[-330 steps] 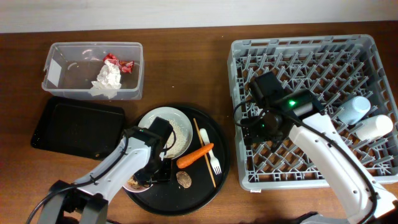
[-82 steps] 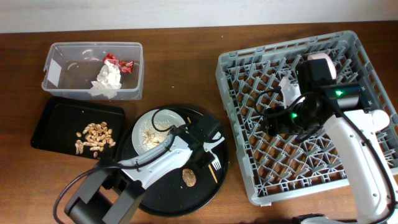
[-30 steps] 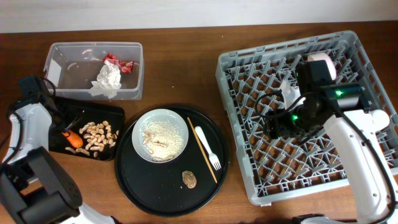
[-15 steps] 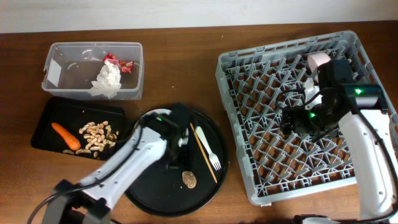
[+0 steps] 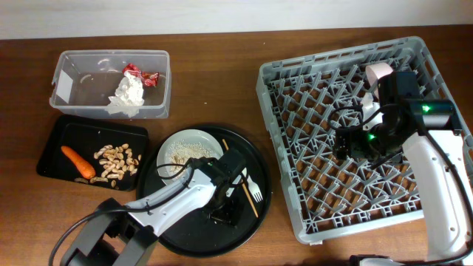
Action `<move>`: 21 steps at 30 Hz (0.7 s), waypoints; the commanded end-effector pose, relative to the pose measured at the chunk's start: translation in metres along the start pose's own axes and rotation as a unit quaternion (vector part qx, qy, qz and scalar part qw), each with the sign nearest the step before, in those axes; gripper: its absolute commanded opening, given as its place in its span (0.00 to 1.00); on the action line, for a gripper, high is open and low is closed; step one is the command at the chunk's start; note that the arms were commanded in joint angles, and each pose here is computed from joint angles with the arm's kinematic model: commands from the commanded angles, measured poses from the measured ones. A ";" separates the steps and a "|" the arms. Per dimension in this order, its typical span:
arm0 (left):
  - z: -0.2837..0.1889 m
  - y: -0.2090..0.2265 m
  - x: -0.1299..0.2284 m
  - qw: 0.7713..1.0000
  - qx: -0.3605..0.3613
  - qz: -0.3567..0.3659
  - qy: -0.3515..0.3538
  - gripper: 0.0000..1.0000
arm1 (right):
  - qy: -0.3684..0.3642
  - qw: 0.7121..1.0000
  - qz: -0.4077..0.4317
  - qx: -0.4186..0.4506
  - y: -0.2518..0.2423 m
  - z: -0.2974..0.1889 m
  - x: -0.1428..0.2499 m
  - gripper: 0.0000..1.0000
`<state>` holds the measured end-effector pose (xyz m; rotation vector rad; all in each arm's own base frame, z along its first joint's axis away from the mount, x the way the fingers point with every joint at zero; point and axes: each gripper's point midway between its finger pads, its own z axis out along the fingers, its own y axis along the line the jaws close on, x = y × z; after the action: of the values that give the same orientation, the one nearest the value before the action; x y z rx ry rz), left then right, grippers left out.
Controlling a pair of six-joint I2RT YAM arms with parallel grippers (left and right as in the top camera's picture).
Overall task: Sort waste into correct bins and load items into the dishwasher rack
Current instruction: 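Grasp the walnut with the left gripper and lift it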
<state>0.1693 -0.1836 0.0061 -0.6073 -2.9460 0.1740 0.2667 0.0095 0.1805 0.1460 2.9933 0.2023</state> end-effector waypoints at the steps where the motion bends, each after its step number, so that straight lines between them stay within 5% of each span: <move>1: 0.004 -0.011 0.014 0.999 0.035 -0.004 0.034 0.82 | -0.003 1.000 0.002 0.006 -0.003 -0.002 0.001 0.93; 10: 0.012 0.007 0.001 1.000 -0.020 0.002 0.012 0.81 | 0.001 1.000 0.001 0.006 -0.002 -0.002 0.003 0.93; 15: 0.023 0.009 0.005 0.999 -0.026 0.000 0.032 0.38 | 0.001 1.000 0.001 0.006 -0.002 -0.002 0.003 0.92; 18: 0.020 0.019 0.004 0.998 -0.054 0.000 0.029 0.39 | 0.001 1.000 0.001 0.006 -0.002 -0.002 0.003 0.93; 21: 0.006 0.028 -0.004 0.995 -0.092 0.001 0.023 0.55 | 0.001 1.000 0.001 0.006 -0.002 -0.002 0.003 0.93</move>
<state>0.1766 -0.1744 -0.0005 -0.6149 -2.9444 0.0306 0.2650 0.0090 0.1802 0.1468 3.0004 0.1981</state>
